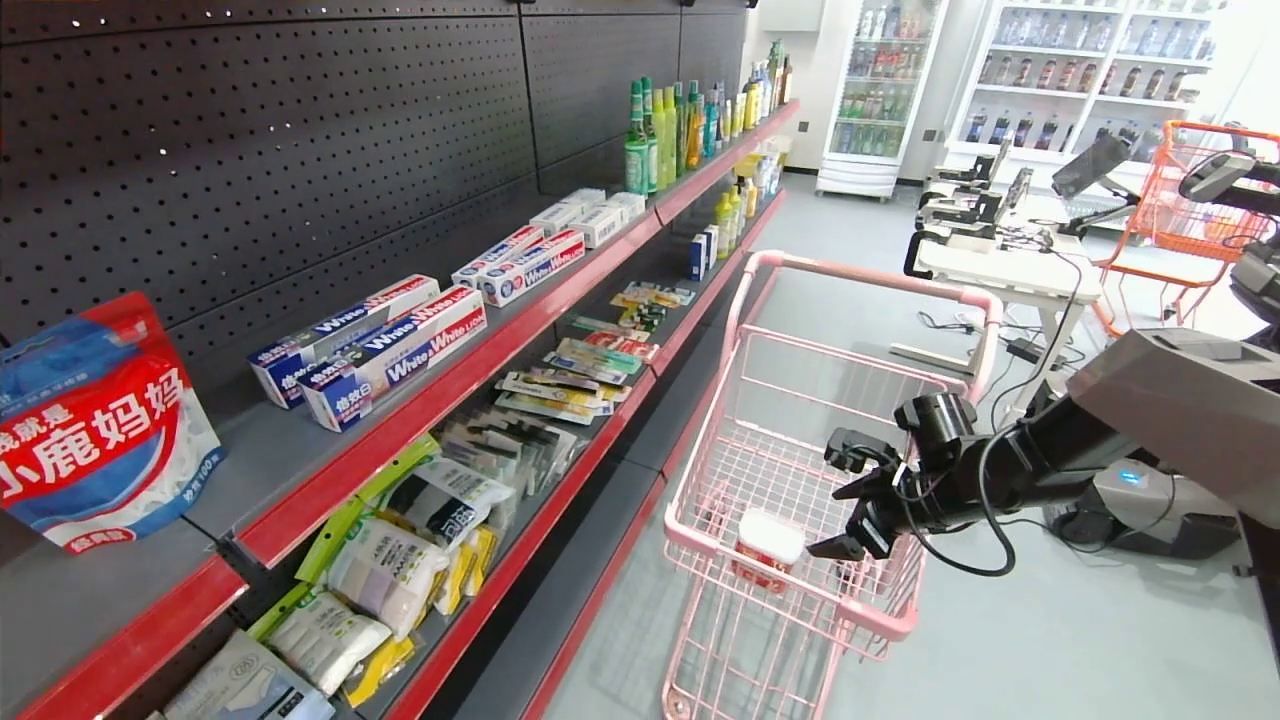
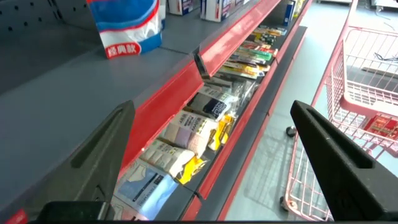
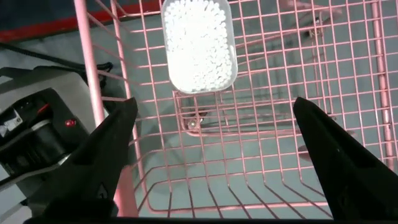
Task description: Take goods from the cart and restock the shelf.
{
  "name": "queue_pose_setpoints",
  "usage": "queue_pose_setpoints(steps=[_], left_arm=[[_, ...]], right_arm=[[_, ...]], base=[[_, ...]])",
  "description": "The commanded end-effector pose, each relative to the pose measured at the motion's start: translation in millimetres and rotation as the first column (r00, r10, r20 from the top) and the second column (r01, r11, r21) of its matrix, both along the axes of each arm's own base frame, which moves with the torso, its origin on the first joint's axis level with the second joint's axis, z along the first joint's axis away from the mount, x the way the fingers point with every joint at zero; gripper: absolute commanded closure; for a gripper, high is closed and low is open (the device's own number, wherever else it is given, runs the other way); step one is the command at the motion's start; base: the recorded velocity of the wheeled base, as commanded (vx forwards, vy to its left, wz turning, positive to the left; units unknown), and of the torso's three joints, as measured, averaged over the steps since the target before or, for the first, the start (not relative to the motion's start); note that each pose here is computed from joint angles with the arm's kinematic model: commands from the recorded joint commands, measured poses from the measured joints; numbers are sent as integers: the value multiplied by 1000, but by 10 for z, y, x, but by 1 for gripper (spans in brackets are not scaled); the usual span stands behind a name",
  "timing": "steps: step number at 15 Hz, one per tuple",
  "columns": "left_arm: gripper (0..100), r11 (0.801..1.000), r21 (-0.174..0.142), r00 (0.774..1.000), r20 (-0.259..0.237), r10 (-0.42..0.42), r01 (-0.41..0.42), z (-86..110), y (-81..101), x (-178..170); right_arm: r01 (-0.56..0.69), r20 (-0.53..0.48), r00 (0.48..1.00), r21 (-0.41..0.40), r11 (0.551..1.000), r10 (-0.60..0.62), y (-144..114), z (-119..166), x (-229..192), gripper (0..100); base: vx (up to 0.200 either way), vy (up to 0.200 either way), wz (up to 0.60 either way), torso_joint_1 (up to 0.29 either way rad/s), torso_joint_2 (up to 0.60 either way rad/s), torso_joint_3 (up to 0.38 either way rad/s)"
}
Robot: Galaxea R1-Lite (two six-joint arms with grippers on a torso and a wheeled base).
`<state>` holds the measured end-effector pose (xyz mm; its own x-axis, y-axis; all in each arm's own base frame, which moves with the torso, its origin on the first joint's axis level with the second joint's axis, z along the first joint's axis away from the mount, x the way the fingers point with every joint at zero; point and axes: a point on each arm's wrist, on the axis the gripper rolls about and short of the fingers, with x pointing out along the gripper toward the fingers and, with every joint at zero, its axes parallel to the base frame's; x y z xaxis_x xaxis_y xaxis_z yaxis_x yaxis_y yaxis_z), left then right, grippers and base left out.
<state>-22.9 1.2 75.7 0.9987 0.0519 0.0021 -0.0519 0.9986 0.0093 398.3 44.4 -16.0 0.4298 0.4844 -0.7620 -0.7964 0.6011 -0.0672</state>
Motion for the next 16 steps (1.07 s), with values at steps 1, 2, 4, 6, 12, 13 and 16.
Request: queue_pose_setpoints(steps=[1, 2, 4, 6, 12, 13, 16], left_arm=[[0, 1000, 0, 1000, -1, 0, 0, 2, 0, 0], [0, 1000, 0, 1000, 1, 0, 0, 4, 0, 0], [0, 1000, 0, 1000, -2, 0, 0, -2, 0, 1], [0, 1000, 0, 1000, -2, 0, 0, -2, 0, 1], [0, 1000, 0, 1000, -1, 0, 0, 0, 0, 1], [0, 1000, 0, 1000, -2, 0, 0, -2, 0, 1], [0, 1000, 0, 1000, -1, 0, 0, 2, 0, 0]], right_arm=[[-3, 11, 1000, 5, 1000, 3, 10, 16, 31, 0], [-7, 15, 1000, 9, 1000, 6, 11, 22, 37, 0], [-8, 22, 1000, 12, 1000, 8, 13, 36, 54, 0], [-8, 36, 999, 14, 1000, 7, 10, 66, 81, 0], [-30, 93, 995, 73, 997, 23, 15, 268, 164, 0], [-43, 97, 995, 88, 995, 35, 25, 288, 161, 0], [-74, 74, 995, 143, 987, 64, 137, 268, 157, 0]], base=[[0, 0, 0, -163, 364, 193], [0, 0, 0, -168, 393, 212], [0, 0, 0, -164, 381, 208], [0, 0, 0, -183, 408, 227], [0, 0, 0, -133, 314, 173], [0, 0, 0, 0, 0, 0], [0, 0, 0, 0, 0, 0]])
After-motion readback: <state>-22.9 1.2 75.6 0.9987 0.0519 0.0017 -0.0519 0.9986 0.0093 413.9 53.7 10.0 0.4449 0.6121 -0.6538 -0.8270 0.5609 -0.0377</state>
